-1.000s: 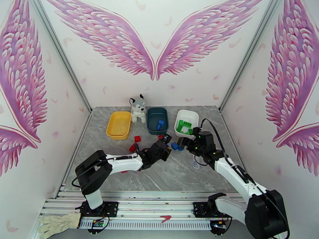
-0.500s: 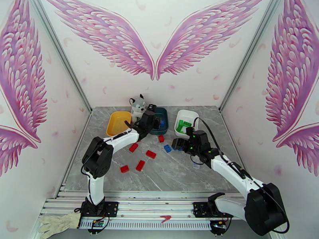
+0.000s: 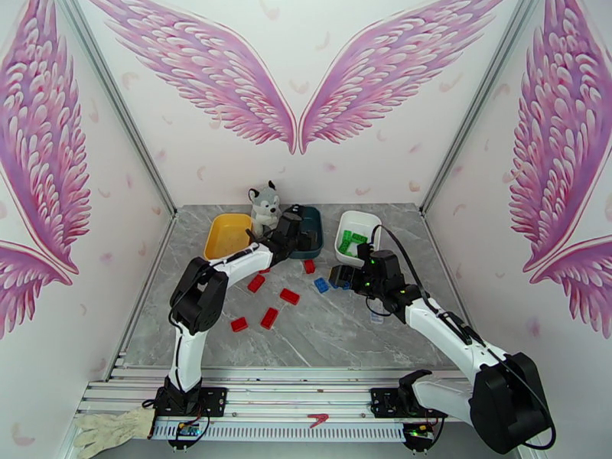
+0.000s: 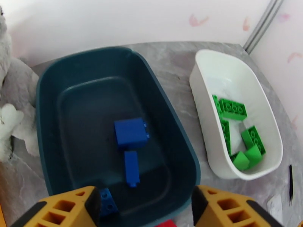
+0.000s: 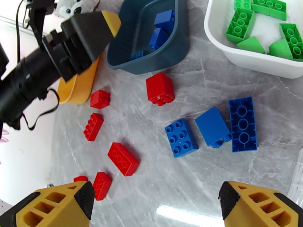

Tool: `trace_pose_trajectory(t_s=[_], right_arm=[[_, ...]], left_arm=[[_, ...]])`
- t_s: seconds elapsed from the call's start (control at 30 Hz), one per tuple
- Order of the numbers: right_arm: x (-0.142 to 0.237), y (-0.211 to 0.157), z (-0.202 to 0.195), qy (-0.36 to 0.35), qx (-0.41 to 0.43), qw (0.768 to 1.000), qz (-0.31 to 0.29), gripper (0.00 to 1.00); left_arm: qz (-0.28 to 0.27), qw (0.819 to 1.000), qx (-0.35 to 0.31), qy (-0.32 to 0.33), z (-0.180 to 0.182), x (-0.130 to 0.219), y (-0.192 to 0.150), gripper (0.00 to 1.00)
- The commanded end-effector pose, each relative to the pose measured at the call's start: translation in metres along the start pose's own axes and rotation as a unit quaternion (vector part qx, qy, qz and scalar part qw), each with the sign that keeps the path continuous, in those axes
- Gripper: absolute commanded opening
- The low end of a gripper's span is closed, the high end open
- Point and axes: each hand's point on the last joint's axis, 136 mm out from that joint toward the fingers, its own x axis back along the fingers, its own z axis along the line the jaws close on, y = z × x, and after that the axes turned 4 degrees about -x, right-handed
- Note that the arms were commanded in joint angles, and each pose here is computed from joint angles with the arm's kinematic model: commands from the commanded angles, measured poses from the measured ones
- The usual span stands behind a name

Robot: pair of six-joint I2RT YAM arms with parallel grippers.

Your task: Sort the legos into containers by color

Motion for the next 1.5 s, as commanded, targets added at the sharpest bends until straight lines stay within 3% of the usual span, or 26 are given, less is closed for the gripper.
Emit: trace_pose_trajectory(t_s=[0.0, 0.33, 0.6, 0.77, 1.2, 1.4, 1.47], right_arm=[[0.002, 0.008, 0.007, 0.003, 0.011, 1.0, -0.014, 0.95], [0.006, 0.01, 0.004, -0.004, 0.013, 1.0, -0.024, 0.95], [0.005, 0.009, 0.003, -0.005, 0.009, 1.0, -0.022, 0.95], [0.004, 0.009, 0.003, -0.005, 0.009, 1.0, -0.021, 0.95], [0.001, 0.008, 0.002, -0.005, 0.007, 1.0, -0.016, 0.95], [0.003, 0.009, 0.002, -0.006, 0.007, 1.0, -0.018, 0.95], [0.003, 0.008, 0.002, -0.006, 0.007, 1.0, -0.017, 0.95]], left_arm=[[-0.045, 0.999, -0.025, -0.007, -0.021, 0.04, 0.026, 0.71], [-0.024, 0.997, -0.073, -0.01, -0.057, 0.074, -0.012, 0.71], [0.048, 0.994, -0.078, -0.059, -0.064, 0.076, -0.093, 0.71], [0.073, 0.991, -0.079, -0.084, -0.068, 0.072, -0.123, 0.73], [0.126, 0.979, -0.149, -0.066, -0.082, 0.031, -0.15, 0.78], [0.138, 0.976, -0.162, -0.042, -0.078, 0.013, -0.153, 0.79], [0.127, 0.977, -0.165, -0.041, -0.083, 0.008, -0.14, 0.79]])
